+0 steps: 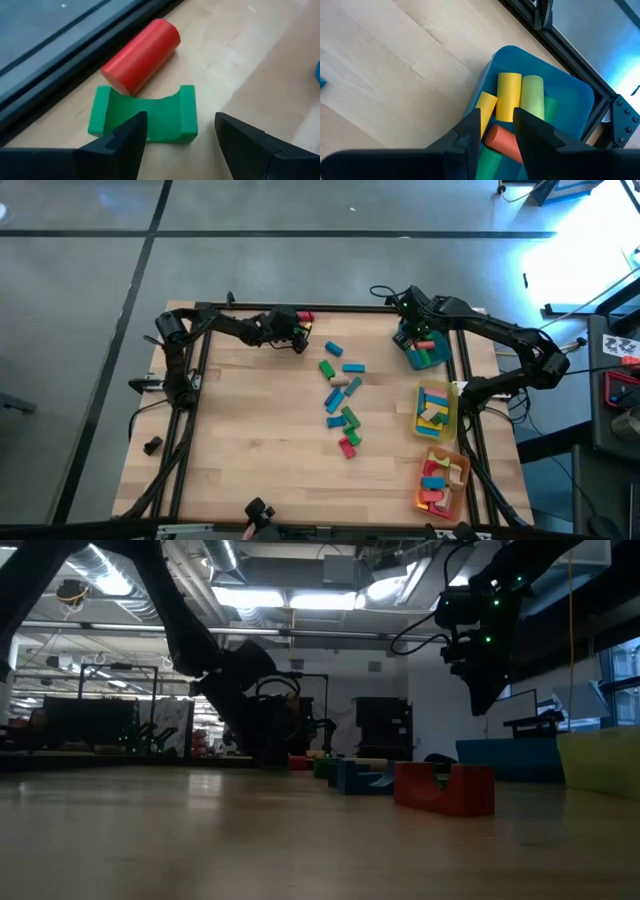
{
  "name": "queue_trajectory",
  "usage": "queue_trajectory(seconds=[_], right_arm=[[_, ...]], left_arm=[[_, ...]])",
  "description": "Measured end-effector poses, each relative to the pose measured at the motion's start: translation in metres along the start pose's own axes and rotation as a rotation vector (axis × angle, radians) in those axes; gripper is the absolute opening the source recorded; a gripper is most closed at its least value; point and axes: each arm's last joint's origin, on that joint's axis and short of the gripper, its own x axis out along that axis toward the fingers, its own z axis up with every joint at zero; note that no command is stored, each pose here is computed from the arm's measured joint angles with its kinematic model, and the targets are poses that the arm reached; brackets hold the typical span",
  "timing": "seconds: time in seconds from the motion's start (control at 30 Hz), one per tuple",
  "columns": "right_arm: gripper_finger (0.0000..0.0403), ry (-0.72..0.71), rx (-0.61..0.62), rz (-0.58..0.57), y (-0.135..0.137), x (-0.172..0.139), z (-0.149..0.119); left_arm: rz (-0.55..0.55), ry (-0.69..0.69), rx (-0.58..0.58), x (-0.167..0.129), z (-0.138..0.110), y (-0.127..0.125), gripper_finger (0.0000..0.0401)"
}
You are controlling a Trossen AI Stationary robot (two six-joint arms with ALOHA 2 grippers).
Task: Sort blocks by size
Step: Put the green arch block into the orange bin
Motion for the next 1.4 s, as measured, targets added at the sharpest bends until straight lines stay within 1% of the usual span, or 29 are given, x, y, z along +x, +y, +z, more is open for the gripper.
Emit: queue_trajectory(seconds=[0.1, 0.2, 0.37, 0.53, 0.7, 0.77, 1.03, 1.17, 1.4], right_arm=[[0.0117, 0.000, 0.000, 0.002, 0.000, 0.000, 0.000], [0.0117, 0.000, 0.000, 0.007, 0.000, 0.000, 0.000], [0.0117, 0.000, 0.000, 0.007, 0.000, 0.000, 0.000], [0.0117, 0.000, 0.000, 0.008, 0.000, 0.000, 0.000], [0.0117, 0.001, 0.000, 0.016, 0.000, 0.000, 0.000], [0.0117, 0.001, 0.000, 0.024, 0.001, 0.000, 0.000], [0.0117, 0.001, 0.000, 0.024, 0.001, 0.000, 0.000], [0.0117, 0.001, 0.000, 0.024, 0.001, 0.000, 0.000], [0.0117, 0.001, 0.000, 0.024, 0.001, 0.000, 0.000]], left_arm=[[0.032, -0.020, 0.009, 0.001, 0.001, -0.001, 0.0223], [0.035, -0.033, 0.009, 0.001, 0.002, -0.001, 0.0205], [0.038, -0.010, 0.018, 0.001, 0.000, -0.001, 0.0146], [0.045, -0.005, 0.060, 0.001, 0.000, 0.000, 0.0080], [0.048, -0.030, 0.058, 0.001, 0.003, 0.000, 0.0035], [0.048, -0.036, 0.053, 0.001, 0.003, 0.000, 0.0029], [0.043, -0.036, 0.048, 0.001, 0.003, 0.000, 0.0033], [0.040, -0.039, 0.045, 0.001, 0.004, -0.001, 0.0029], [-0.017, -0.067, 0.005, 0.002, 0.019, -0.003, 0.0034]])
